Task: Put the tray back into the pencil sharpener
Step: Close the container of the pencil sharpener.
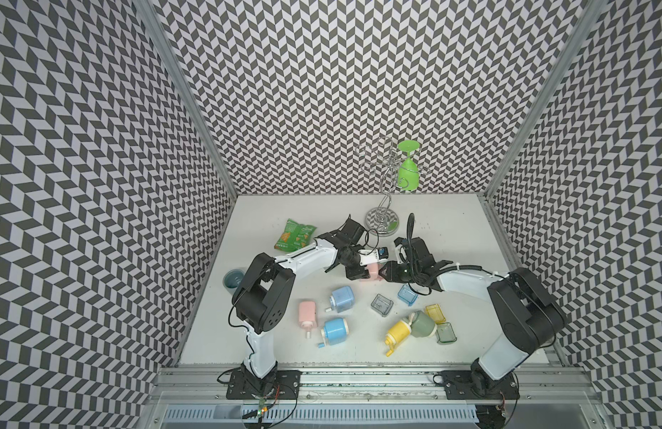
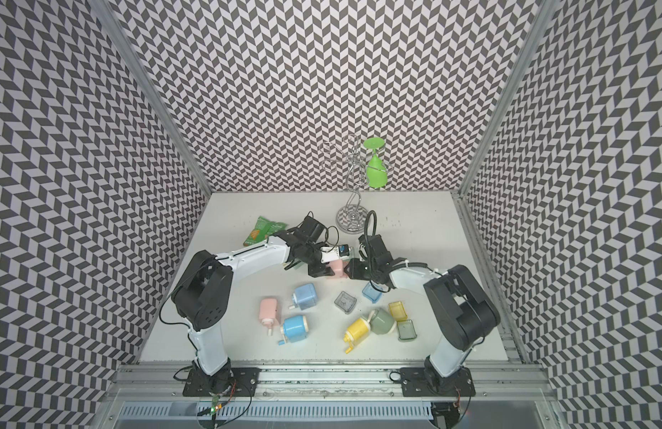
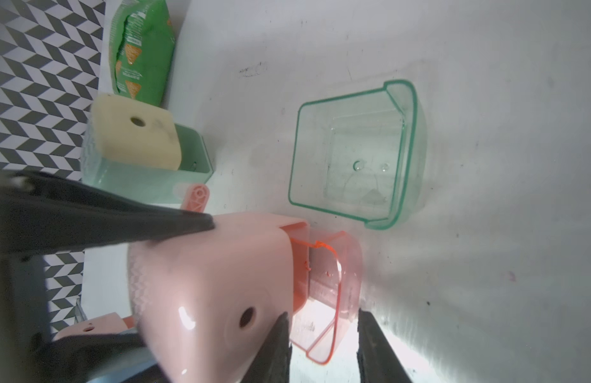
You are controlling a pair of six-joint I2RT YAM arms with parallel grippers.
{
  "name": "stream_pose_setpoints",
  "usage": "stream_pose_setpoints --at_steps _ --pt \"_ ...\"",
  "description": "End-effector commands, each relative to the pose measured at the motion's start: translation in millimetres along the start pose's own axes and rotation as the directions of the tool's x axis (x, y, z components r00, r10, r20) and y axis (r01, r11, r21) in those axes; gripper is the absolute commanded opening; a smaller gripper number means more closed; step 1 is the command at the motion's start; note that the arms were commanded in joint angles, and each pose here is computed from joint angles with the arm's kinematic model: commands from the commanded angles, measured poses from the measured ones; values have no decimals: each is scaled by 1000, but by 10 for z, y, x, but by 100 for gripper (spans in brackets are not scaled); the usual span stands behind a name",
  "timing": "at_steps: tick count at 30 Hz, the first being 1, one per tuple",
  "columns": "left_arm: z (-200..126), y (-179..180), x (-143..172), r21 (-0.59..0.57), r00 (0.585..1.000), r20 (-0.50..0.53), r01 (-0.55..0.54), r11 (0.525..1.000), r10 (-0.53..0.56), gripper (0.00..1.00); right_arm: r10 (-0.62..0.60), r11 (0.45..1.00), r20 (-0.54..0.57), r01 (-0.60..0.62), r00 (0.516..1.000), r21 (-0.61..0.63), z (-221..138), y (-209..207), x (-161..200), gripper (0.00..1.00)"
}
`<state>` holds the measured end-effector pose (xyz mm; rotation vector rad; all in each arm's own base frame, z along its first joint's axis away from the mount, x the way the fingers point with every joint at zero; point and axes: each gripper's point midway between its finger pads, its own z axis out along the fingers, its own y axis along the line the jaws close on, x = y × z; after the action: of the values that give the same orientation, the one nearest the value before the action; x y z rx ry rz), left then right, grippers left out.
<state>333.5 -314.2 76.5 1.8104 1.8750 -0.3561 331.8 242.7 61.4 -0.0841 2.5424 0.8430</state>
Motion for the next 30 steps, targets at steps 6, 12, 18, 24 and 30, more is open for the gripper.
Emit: stream_pose_setpoints --at_steps 6,12,18,24,30 --pt "13 -2 72 -6 1000 3 12 1000 -12 43 81 991 112 -92 990 95 -164 -201 -131 27" --pt "10 -5 80 -10 1000 3 13 1000 -13 43 91 990 64 -98 994 103 19 -190 -73 25" --pt "13 -10 61 -5 1000 13 18 1000 -18 42 58 998 26 -58 998 22 131 -20 -76 25" --pt "22 -15 55 -1 1000 19 22 1000 -22 42 38 999 -12 -39 999 -36 226 101 -25 25" --pt "27 -14 53 -1 1000 21 22 1000 -22 42 31 997 -36 -34 999 -70 279 166 19 25"
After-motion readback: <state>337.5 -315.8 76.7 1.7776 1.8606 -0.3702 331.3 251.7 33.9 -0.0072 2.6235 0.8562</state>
